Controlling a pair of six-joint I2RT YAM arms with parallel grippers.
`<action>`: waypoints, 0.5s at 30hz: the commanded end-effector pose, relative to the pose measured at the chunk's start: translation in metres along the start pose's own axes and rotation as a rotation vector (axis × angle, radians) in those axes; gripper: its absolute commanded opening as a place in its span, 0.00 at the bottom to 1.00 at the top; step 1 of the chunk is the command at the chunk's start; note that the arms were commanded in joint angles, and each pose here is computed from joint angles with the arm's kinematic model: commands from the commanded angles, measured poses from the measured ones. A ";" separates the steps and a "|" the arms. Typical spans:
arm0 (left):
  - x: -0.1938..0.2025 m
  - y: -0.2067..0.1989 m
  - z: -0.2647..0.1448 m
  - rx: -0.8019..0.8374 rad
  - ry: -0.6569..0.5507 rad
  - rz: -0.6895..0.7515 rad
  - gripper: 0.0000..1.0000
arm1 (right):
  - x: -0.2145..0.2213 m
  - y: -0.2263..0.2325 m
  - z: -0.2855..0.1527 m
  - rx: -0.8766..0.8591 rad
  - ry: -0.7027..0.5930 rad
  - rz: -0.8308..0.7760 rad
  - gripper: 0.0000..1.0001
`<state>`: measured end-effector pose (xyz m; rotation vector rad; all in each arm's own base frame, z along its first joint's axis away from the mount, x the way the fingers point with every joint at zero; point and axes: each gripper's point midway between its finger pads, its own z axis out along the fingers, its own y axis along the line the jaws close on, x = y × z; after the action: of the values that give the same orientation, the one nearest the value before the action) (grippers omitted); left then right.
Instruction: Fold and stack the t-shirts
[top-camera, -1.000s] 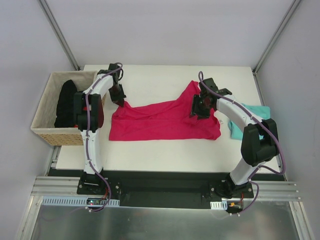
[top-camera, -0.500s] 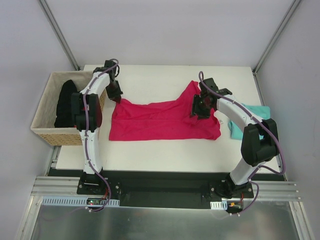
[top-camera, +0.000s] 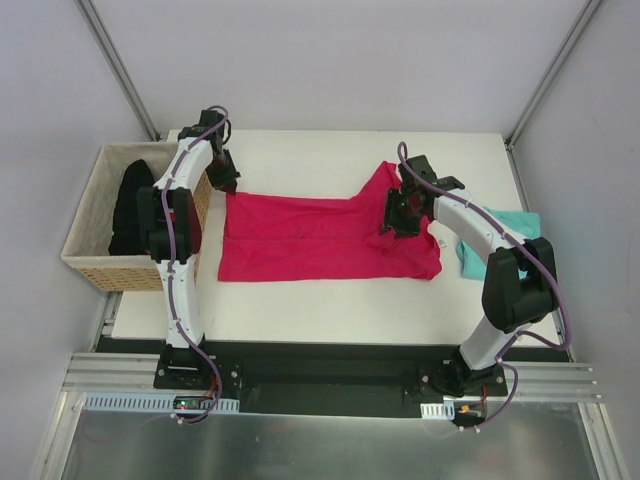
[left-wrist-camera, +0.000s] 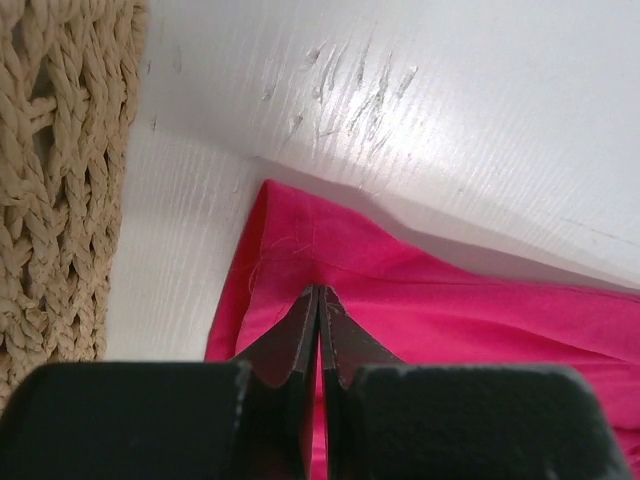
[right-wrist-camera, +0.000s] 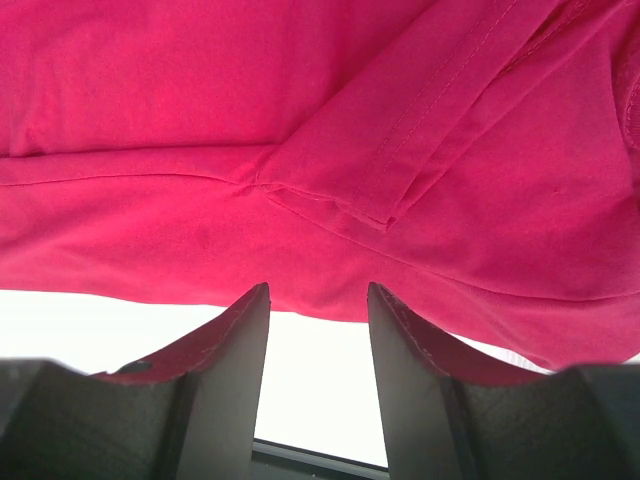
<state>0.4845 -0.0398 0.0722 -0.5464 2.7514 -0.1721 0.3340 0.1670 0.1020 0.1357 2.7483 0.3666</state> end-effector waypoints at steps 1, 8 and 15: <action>-0.010 -0.001 -0.009 0.015 -0.019 0.012 0.00 | -0.019 0.011 -0.019 -0.038 -0.067 0.010 0.47; -0.010 -0.001 -0.003 0.015 -0.011 0.015 0.00 | -0.019 0.011 -0.019 -0.038 -0.067 0.009 0.47; -0.008 0.002 0.000 0.001 -0.005 0.010 0.00 | -0.018 0.011 -0.019 -0.035 -0.064 0.006 0.47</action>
<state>0.4884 -0.0401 0.0681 -0.5456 2.7540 -0.1729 0.3352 0.1673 0.1034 0.1353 2.7441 0.3684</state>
